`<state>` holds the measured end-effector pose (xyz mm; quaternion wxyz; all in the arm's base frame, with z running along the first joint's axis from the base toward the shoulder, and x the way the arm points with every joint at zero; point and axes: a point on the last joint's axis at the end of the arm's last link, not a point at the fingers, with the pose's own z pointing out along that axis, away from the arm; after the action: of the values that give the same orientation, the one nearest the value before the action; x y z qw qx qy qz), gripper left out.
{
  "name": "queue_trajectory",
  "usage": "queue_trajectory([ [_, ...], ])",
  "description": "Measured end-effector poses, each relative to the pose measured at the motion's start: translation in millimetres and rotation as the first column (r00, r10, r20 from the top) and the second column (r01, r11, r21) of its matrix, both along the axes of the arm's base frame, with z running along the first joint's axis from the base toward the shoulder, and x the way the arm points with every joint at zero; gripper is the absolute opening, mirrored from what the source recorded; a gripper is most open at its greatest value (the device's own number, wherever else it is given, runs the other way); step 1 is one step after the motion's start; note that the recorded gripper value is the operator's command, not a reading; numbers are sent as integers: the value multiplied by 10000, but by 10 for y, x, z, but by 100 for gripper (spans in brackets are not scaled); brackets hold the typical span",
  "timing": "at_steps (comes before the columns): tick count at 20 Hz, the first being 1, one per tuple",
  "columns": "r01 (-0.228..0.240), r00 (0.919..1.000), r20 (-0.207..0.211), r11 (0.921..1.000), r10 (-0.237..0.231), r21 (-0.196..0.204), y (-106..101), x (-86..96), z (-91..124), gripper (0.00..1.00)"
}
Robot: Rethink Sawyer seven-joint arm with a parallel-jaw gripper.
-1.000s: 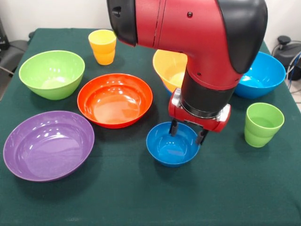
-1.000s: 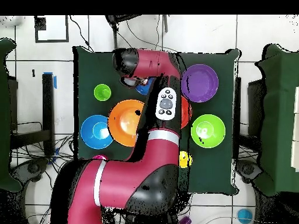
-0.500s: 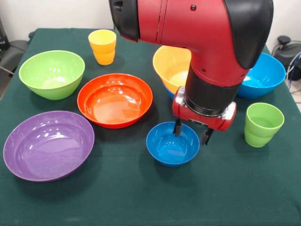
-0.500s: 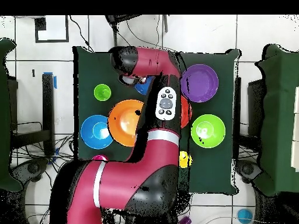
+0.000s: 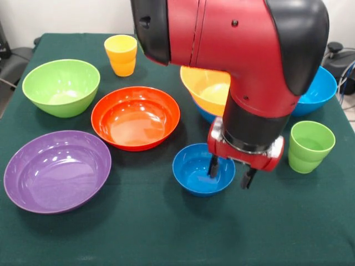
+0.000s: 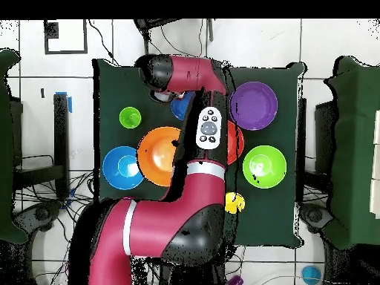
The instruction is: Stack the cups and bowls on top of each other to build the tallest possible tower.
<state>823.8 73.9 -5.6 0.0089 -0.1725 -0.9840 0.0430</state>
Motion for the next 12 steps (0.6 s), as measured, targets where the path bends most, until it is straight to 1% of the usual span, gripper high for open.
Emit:
queue_trajectory([
  [2, -39, 10000, 27, 10000, 39, -2, 13, 15, -86, 100],
  [4, -87, 10000, -2, 10000, 87, -6, 28, 7, -231, 100],
  [6, -105, 9999, -40, 9999, 105, -3, 35, -6, -311, 100],
  [7, -126, 9999, -86, 9999, 126, 3, 45, -24, -400, 100],
  [11, -170, 9997, -187, 9999, 170, 16, 71, -66, -563, 100],
  [12, -179, 9997, -170, 9998, 179, 11, 74, -60, -560, 100],
])
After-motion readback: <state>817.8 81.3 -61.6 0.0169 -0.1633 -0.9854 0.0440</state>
